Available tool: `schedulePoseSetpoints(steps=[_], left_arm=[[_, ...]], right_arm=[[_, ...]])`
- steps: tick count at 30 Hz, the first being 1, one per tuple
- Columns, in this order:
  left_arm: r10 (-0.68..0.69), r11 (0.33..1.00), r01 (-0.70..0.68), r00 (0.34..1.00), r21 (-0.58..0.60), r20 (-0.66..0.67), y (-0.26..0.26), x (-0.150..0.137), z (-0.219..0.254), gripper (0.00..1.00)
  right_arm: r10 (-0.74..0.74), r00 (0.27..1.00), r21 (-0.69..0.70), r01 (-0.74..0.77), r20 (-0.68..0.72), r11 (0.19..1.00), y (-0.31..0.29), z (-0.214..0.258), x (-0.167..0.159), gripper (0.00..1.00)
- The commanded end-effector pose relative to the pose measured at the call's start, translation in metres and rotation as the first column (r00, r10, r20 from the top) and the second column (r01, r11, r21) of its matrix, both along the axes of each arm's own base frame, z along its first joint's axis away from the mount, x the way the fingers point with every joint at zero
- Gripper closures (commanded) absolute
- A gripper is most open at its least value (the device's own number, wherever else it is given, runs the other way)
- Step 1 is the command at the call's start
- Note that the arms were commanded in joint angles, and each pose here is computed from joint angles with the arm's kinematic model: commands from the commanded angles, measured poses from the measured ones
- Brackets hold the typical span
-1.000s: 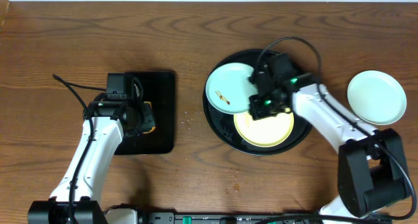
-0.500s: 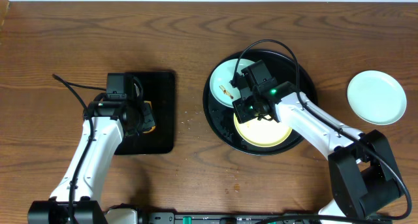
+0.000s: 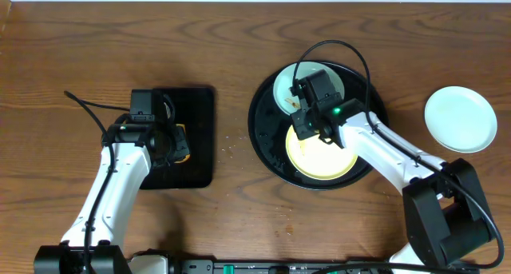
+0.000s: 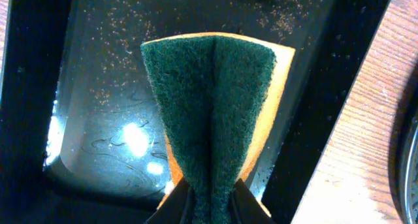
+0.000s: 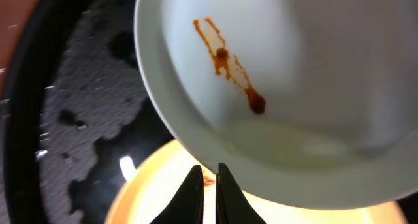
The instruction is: Clean dirty plates on tray and stack at the side
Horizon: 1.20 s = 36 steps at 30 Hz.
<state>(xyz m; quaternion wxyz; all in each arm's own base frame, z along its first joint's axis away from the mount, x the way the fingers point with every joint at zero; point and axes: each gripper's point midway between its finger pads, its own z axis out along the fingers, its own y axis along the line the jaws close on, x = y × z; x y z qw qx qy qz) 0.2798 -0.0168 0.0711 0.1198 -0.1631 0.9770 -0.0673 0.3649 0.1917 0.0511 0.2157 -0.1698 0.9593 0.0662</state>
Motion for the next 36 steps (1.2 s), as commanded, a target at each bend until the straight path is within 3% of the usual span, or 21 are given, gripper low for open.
schedulePoseSetpoints(steps=[1,4,9,11,16,19,22,27,32,36], left_arm=[[-0.011,1.000,0.011,1.000,0.014,0.005,0.003,0.001,0.001,0.85],[-0.011,1.000,0.011,1.000,0.014,0.008,0.003,0.002,0.001,0.85],[-0.011,1.000,0.011,1.000,0.014,0.009,0.003,0.002,0.001,0.87],[-0.024,1.000,0.024,1.000,0.017,0.010,0.002,0.002,0.001,0.92],[-0.150,0.988,0.152,0.987,-0.024,0.054,-0.019,0.008,0.005,0.93],[-0.221,0.975,0.218,0.972,0.044,0.080,-0.024,0.015,0.010,0.92],[-0.223,0.965,0.206,0.970,0.164,0.093,-0.014,0.024,0.015,0.93],[-0.214,0.959,0.181,0.967,0.220,0.138,-0.008,0.036,0.021,0.93],[-0.260,0.963,0.243,0.950,0.114,0.173,-0.030,0.038,0.022,0.93],[-0.324,0.944,0.302,0.926,0.134,0.192,-0.032,0.042,0.025,0.93]], right_arm=[[-0.103,0.991,-0.097,0.111,0.084,0.989,-0.033,0.005,0.020,0.91],[-0.142,0.983,-0.077,0.151,0.114,0.986,-0.044,0.015,0.034,0.83],[-0.170,0.985,0.048,0.168,0.033,0.985,-0.059,0.040,0.034,0.71],[-0.219,0.976,0.055,0.219,-0.021,0.974,-0.078,0.044,0.024,0.69],[-0.368,0.893,-0.018,0.376,-0.259,0.926,-0.137,0.027,-0.026,0.68],[-0.342,0.879,0.004,0.364,-0.332,0.931,-0.143,0.008,-0.041,0.67],[-0.338,0.879,0.020,0.365,-0.338,0.931,-0.145,-0.008,-0.044,0.67],[-0.319,0.894,0.026,0.344,-0.313,0.939,-0.146,-0.018,-0.043,0.64],[-0.315,0.908,0.042,0.339,-0.276,0.940,-0.146,-0.031,-0.041,0.64],[-0.294,0.918,0.092,0.327,-0.265,0.940,-0.139,-0.041,-0.043,0.67]])
